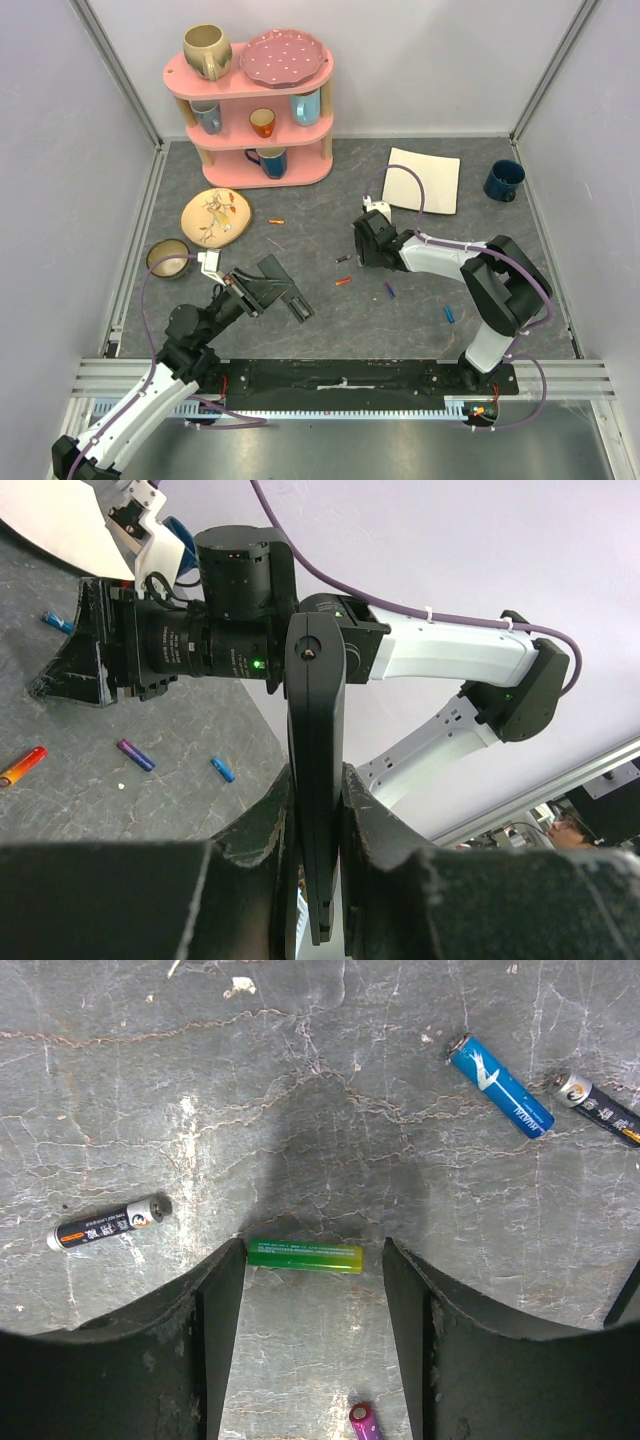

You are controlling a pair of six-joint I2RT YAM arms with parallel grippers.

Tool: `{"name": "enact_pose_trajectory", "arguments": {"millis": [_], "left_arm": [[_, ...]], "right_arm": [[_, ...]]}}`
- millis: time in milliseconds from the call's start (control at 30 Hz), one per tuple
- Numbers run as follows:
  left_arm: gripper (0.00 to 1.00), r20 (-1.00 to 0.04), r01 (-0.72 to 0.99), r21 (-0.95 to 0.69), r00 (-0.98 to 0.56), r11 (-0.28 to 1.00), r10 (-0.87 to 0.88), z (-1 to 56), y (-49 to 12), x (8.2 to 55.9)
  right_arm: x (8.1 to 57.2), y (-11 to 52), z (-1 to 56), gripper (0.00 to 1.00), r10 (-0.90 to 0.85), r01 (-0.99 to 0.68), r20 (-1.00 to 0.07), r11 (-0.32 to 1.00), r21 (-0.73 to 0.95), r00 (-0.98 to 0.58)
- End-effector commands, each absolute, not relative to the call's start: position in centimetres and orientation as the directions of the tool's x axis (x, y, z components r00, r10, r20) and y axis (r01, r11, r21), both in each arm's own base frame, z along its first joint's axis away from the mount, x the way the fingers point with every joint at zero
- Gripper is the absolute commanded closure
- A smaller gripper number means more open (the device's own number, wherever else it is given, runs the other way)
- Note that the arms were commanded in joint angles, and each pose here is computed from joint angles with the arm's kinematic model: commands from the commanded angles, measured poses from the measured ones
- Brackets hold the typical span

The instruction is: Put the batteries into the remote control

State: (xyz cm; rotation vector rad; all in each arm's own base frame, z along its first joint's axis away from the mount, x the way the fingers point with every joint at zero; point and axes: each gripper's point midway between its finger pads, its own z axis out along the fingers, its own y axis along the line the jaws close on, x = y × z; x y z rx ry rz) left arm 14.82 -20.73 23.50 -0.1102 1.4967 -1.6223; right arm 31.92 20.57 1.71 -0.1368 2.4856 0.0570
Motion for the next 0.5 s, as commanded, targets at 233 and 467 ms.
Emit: {"name": "enact_pose_trajectory", "arguments": {"millis": [233,467], "left_arm": [[0.98,-0.488,0.48,-0.856,-0.625,0.193,-0.609,18.14,-20.92,15.1],[0.98,-0.49,0.48,-0.855,-0.626,0.195,-0.607,18.06,-20.91,15.08]], "right_arm": [[31.39,20.6,1.21,0.41,-0.092,-0.113,-0.601,0.994,-0.002,-0.794],[31.24,20.48,1.36,0.5,-0.08,-0.104,-0.604,0.995,0.005,-0.793]]}}
